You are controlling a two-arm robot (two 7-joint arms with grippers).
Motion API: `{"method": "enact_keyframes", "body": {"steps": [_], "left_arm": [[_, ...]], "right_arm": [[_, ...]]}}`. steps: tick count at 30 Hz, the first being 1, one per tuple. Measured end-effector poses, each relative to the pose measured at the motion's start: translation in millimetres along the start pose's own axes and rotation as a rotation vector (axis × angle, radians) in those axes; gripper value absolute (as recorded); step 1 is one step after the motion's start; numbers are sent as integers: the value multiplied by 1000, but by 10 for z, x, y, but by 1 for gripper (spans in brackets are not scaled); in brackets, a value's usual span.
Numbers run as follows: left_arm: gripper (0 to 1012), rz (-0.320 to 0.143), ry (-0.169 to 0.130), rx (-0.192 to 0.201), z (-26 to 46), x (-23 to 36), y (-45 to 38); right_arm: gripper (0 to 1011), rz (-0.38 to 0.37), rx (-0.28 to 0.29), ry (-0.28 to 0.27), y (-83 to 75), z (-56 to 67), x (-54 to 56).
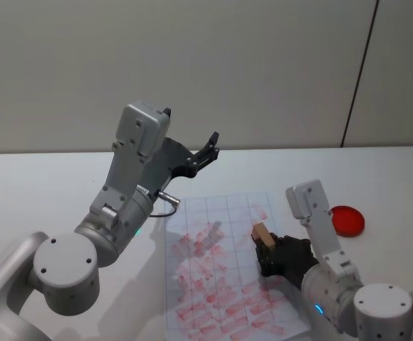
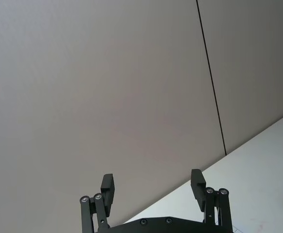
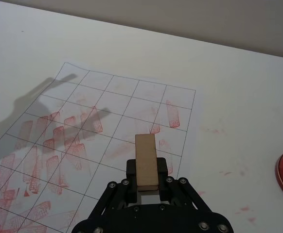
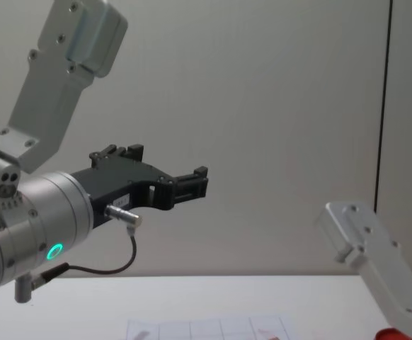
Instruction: Use the one hand to pick up the stamp and affix it onto the A4 paper.
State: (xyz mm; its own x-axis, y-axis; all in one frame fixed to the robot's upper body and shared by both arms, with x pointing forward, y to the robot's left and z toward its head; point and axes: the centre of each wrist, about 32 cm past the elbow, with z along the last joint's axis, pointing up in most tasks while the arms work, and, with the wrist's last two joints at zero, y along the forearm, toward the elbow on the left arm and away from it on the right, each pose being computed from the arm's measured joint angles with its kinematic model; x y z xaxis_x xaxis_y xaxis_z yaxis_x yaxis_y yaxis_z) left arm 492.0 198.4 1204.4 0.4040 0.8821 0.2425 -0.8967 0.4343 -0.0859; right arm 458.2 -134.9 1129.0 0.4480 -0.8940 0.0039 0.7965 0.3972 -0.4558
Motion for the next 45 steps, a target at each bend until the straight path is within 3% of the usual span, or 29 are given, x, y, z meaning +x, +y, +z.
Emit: {"method": "enact_keyframes", "body": {"steps": [7, 16, 25, 35, 45], "left_arm": [[1001, 0, 0, 0, 0, 0, 0], [1001, 0, 0, 0, 0, 0, 0], [1002, 0, 0, 0, 0, 0, 0], [1001, 0, 0, 0, 0, 0, 0], [1001, 0, 0, 0, 0, 0, 0]], "right_arm": [[219, 20, 30, 46, -89, 66, 23], [218, 15, 180, 104, -325, 386, 138], [219, -46, 254, 138, -494, 562, 259], [219, -169, 233, 154, -576, 611, 446], [219, -271, 149, 149, -501, 506, 651]]}}
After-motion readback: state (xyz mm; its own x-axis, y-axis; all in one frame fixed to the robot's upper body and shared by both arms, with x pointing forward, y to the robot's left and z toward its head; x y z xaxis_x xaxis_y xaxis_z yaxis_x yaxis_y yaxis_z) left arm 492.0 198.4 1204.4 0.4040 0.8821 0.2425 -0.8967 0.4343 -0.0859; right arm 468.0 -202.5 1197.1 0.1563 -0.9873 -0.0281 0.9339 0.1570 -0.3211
